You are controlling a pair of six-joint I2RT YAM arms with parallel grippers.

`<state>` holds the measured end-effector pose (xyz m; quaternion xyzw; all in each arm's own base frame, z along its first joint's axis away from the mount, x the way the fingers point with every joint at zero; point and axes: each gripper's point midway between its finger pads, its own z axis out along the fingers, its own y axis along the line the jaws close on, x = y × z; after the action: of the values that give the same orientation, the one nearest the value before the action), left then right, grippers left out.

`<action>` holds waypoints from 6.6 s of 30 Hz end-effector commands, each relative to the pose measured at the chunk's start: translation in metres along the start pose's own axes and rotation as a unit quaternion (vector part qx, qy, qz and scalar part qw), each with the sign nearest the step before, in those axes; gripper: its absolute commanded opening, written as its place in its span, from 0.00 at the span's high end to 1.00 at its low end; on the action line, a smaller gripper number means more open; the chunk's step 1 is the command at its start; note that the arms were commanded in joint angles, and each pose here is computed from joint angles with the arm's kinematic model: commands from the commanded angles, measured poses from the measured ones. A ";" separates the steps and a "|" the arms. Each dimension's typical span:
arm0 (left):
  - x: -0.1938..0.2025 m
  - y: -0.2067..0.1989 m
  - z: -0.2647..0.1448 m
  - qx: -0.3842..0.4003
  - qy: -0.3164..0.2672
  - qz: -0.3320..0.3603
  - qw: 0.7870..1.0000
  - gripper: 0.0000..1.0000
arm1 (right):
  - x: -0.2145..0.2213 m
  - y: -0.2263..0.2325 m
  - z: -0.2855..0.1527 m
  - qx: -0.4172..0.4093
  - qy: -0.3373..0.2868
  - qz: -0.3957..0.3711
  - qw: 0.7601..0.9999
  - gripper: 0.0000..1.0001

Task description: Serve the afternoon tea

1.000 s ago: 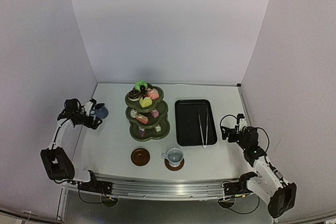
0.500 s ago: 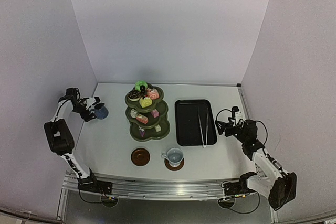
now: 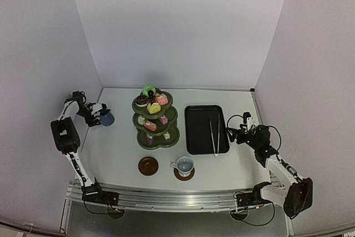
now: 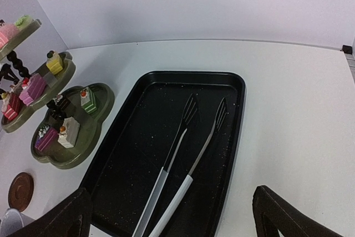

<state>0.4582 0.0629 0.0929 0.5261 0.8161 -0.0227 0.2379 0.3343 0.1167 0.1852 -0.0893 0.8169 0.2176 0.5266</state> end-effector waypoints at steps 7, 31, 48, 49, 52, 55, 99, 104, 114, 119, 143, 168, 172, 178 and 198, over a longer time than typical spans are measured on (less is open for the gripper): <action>0.013 0.028 0.015 0.004 0.016 -0.048 0.999 0.24 | -0.019 0.005 0.010 -0.016 -0.010 0.005 1.000 0.02; 0.031 -0.007 0.035 0.057 0.086 -0.021 0.994 0.96 | -0.035 0.007 0.007 -0.016 -0.026 -0.001 1.000 0.02; -0.059 -0.104 -0.066 0.071 0.015 -0.037 0.997 1.00 | -0.070 0.024 -0.018 -0.032 -0.061 0.001 0.998 0.02; -0.065 -0.118 -0.072 0.072 0.016 -0.032 0.997 1.00 | -0.071 0.024 -0.019 -0.033 -0.062 0.004 0.998 0.02; -0.084 -0.176 -0.074 0.099 0.023 -0.020 0.995 1.00 | -0.071 0.018 -0.020 -0.014 -0.057 0.026 0.998 0.02; -0.104 -0.230 -0.077 0.120 0.019 -0.012 0.993 1.00 | -0.068 0.022 -0.023 -0.023 -0.052 0.038 0.998 0.02; -0.145 -0.358 0.005 0.150 -0.006 0.217 0.965 1.00 | -0.065 0.028 -0.059 -0.018 -0.074 0.077 0.994 0.02; -0.132 -0.357 0.008 0.153 0.007 0.225 0.962 1.00 | -0.069 0.028 -0.063 -0.017 -0.082 0.072 0.994 0.02; -0.128 -0.349 0.003 0.151 0.013 0.208 0.966 1.00 | -0.070 0.029 -0.062 -0.018 -0.081 0.071 0.994 0.02; -0.131 -0.347 -0.005 0.155 0.014 0.207 0.966 1.00 | -0.070 0.028 -0.062 -0.018 -0.081 0.073 0.994 0.02; -0.141 -0.342 -0.002 0.140 0.012 0.182 0.973 1.00 | -0.063 0.027 -0.063 -0.013 -0.071 0.077 0.994 0.02; -0.133 -0.351 -0.008 0.165 0.025 0.205 0.964 0.55 | -0.059 0.023 -0.061 -0.004 -0.067 0.077 0.995 0.02; -0.146 -0.340 -0.021 0.137 0.008 0.181 0.974 0.38 | -0.056 0.022 -0.060 -0.003 -0.064 0.078 0.995 0.02; -0.167 -0.340 -0.065 0.148 -0.055 0.099 0.982 0.21 | -0.043 0.008 -0.049 0.028 -0.041 0.089 0.995 0.02; -0.047 -0.133 -0.114 -0.230 -0.259 -0.486 0.802 0.00 | -0.069 -0.044 -0.007 0.143 -0.094 0.025 0.985 0.02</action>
<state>0.3000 -0.0470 0.1627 0.1128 0.8920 -0.0833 0.4298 0.3707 0.0896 0.2080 0.0217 0.8382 0.1685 0.5182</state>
